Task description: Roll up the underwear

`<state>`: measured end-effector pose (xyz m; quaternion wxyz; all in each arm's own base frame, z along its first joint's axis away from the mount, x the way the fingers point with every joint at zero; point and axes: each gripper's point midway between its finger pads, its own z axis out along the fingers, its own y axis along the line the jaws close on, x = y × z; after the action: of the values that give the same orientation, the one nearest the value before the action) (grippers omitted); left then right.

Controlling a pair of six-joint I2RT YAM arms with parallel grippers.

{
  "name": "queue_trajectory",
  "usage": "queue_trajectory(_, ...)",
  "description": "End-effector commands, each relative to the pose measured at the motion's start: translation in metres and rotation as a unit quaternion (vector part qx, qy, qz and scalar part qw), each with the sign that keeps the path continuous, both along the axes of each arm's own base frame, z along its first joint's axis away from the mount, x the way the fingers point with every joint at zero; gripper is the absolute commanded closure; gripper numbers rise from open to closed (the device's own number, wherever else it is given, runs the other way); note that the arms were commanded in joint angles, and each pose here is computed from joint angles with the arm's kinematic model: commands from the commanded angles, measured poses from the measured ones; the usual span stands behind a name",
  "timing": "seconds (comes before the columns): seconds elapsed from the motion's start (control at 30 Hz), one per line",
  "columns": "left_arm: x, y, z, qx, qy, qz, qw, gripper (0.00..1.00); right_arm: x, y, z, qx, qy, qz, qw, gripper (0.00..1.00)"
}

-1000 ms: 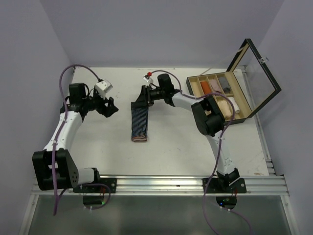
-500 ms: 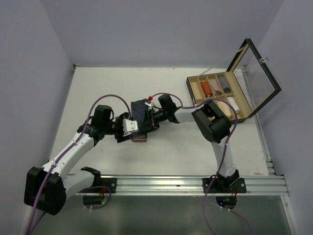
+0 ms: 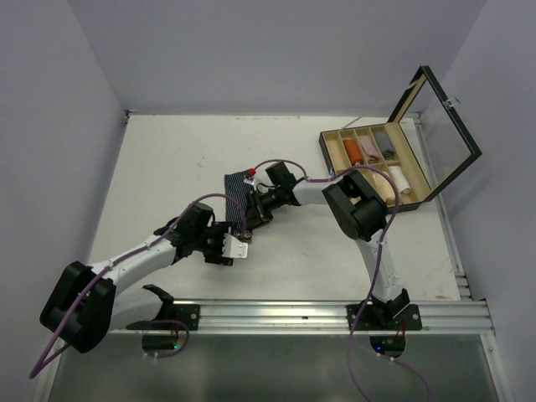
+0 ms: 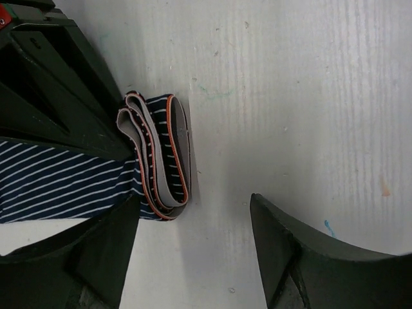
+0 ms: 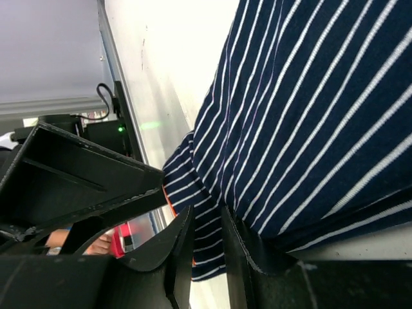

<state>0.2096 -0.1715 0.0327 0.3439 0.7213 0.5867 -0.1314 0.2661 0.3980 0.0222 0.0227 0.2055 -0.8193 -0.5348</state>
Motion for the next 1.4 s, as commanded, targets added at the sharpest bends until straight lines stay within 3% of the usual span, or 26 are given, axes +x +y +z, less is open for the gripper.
queue_trajectory(0.0,0.023,-0.010,0.006,-0.003,-0.075,-0.014,0.997,0.28,-0.010,-0.020,-0.053,-0.084,0.002,-0.003,0.996,0.71)
queue_trajectory(0.17,0.033,-0.013,0.002,-0.003,-0.118,-0.004,0.993,0.35,-0.014,-0.026,-0.059,-0.096,0.006,0.000,0.995,0.73)
queue_trajectory(0.37,0.032,-0.008,-0.019,0.024,-0.119,-0.017,0.993,0.42,-0.017,-0.027,-0.062,-0.098,0.012,0.005,0.995,0.78)
queue_trajectory(0.57,0.033,-0.010,-0.026,0.034,-0.110,-0.027,0.993,0.62,-0.018,-0.026,-0.059,-0.095,0.021,0.003,0.995,0.85)
queue_trajectory(0.63,0.035,-0.014,-0.022,0.032,-0.103,-0.030,0.994,0.74,-0.016,-0.025,-0.054,-0.091,0.017,0.000,0.996,0.87)
queue_trajectory(0.7,0.027,-0.014,-0.023,0.042,-0.070,-0.039,0.996,0.86,-0.011,-0.022,-0.044,-0.080,0.009,-0.006,0.997,0.87)
queue_trajectory(0.83,0.014,-0.014,-0.023,0.055,-0.004,-0.048,0.997,0.97,0.017,-0.022,-0.012,-0.043,-0.012,-0.036,0.998,0.81)
queue_trajectory(0.97,-0.014,-0.013,-0.027,0.068,0.101,-0.059,0.991,1.00,0.063,-0.041,0.037,-0.002,-0.090,-0.060,0.994,0.66)
queue_trajectory(1.0,-0.010,-0.018,-0.020,0.065,0.112,-0.056,0.990,1.00,0.075,-0.048,0.048,0.001,-0.115,-0.066,0.991,0.58)
queue_trajectory(1.03,-0.021,-0.014,-0.021,0.076,0.147,-0.055,0.985,1.00,0.093,-0.064,0.066,0.006,-0.168,-0.071,0.983,0.55)
queue_trajectory(1.1,-0.020,-0.021,-0.017,0.069,0.190,-0.054,0.978,1.00,0.107,-0.093,0.081,-0.009,-0.200,-0.082,0.976,0.49)
queue_trajectory(1.17,-0.029,-0.020,-0.019,0.071,0.246,-0.045,0.966,1.00,0.110,-0.116,0.100,-0.030,-0.263,-0.073,0.962,0.46)
queue_trajectory(1.3,-0.001,-0.027,-0.008,0.050,0.307,0.001,0.950,1.00,0.099,-0.151,0.130,-0.059,-0.360,-0.042,0.930,0.43)
queue_trajectory(1.33,-0.007,-0.025,-0.015,0.056,0.354,0.010,0.934,1.00,0.095,-0.157,0.138,-0.061,-0.399,-0.023,0.915,0.43)
queue_trajectory(1.37,0.010,-0.030,-0.009,0.047,0.355,0.017,0.934,1.00,0.090,-0.163,0.162,-0.061,-0.442,-0.025,0.895,0.42)
